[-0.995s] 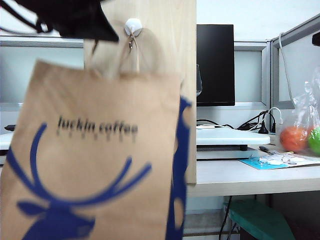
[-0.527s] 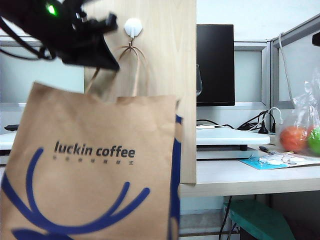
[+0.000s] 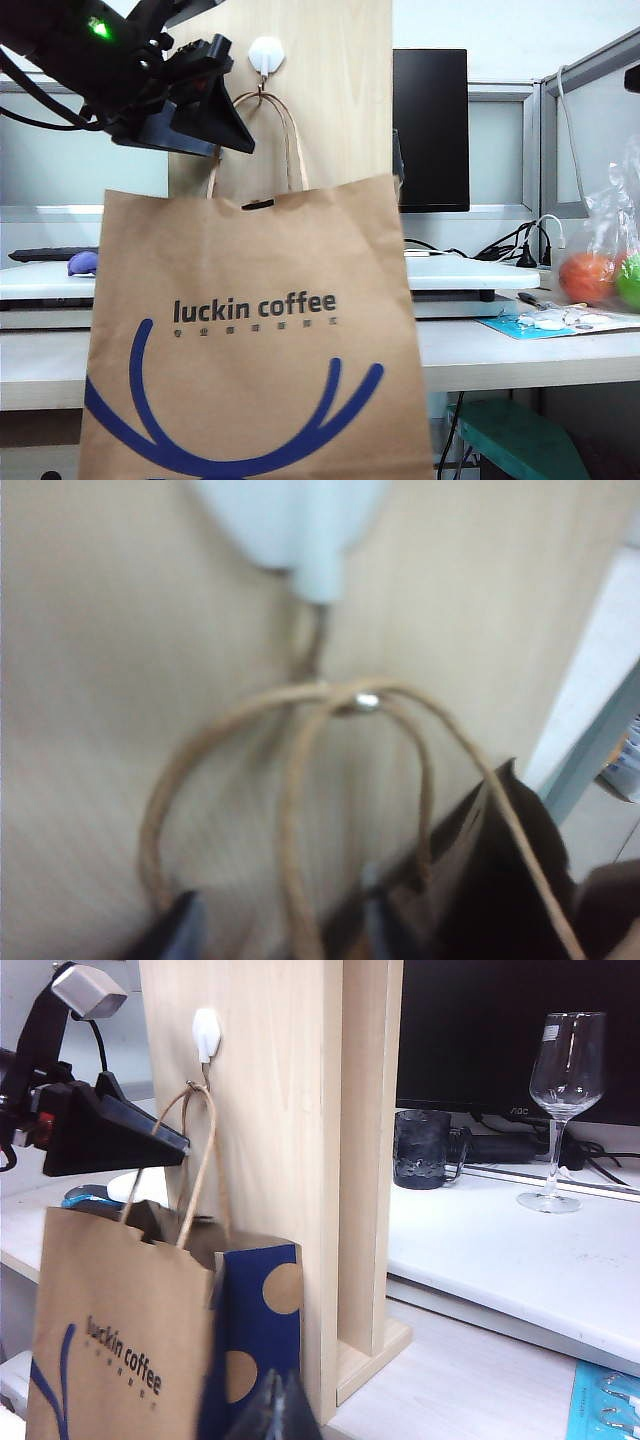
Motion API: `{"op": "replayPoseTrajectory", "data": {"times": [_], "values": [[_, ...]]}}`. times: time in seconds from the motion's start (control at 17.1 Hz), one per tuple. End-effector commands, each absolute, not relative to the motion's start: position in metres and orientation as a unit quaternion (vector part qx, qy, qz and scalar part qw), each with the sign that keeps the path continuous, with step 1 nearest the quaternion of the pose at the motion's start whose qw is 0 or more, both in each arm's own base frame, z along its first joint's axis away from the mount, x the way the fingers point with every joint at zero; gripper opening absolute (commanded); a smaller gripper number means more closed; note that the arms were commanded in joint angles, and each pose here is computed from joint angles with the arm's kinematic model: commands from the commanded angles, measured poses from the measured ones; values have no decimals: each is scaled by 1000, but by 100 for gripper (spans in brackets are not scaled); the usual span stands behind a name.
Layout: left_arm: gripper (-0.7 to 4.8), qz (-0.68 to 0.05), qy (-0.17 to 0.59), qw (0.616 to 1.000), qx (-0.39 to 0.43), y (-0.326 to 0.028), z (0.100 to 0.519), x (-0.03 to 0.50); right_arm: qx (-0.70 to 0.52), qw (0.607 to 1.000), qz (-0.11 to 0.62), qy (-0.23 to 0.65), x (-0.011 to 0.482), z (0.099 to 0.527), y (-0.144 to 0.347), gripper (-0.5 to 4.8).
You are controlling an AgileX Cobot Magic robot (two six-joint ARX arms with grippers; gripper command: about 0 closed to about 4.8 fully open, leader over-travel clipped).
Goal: Pick up the paper bag and hang it on the hook.
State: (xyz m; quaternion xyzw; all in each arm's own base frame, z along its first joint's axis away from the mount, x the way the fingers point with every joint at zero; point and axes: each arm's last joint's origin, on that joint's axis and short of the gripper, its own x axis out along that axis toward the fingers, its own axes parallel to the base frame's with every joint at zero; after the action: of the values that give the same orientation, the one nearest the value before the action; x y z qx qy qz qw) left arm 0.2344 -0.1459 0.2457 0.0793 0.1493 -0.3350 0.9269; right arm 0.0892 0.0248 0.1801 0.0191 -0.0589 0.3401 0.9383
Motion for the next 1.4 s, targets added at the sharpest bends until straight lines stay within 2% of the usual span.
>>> {"op": "replayPoseTrajectory", "data": {"times": [0.06, 0.35, 0.76, 0.99, 1.05, 1.11, 1.17, 1.4], "values": [[361, -333, 141, 929, 76, -145, 250, 234, 17, 938, 341, -62, 90, 179, 25, 0], [363, -337, 100, 934, 67, -137, 272, 220, 17, 938, 341, -62, 89, 179, 25, 0], [363, -403, 145, 903, 38, -134, 273, 207, 17, 938, 341, -62, 89, 179, 25, 0], [359, -404, 128, 905, 42, -123, 290, 188, 17, 938, 341, -62, 89, 179, 25, 0], [319, -402, 123, 906, 45, -120, 293, 184, 17, 938, 341, -62, 90, 179, 25, 0], [117, -395, 107, 910, 67, -115, 299, 175, 17, 938, 341, -62, 89, 179, 25, 0], [-13, -382, 93, 916, 80, -110, 304, 170, 17, 938, 341, -62, 90, 179, 25, 0], [-5, -245, 42, 963, 106, -85, 326, 145, 17, 938, 341, -62, 89, 179, 25, 0]]}}
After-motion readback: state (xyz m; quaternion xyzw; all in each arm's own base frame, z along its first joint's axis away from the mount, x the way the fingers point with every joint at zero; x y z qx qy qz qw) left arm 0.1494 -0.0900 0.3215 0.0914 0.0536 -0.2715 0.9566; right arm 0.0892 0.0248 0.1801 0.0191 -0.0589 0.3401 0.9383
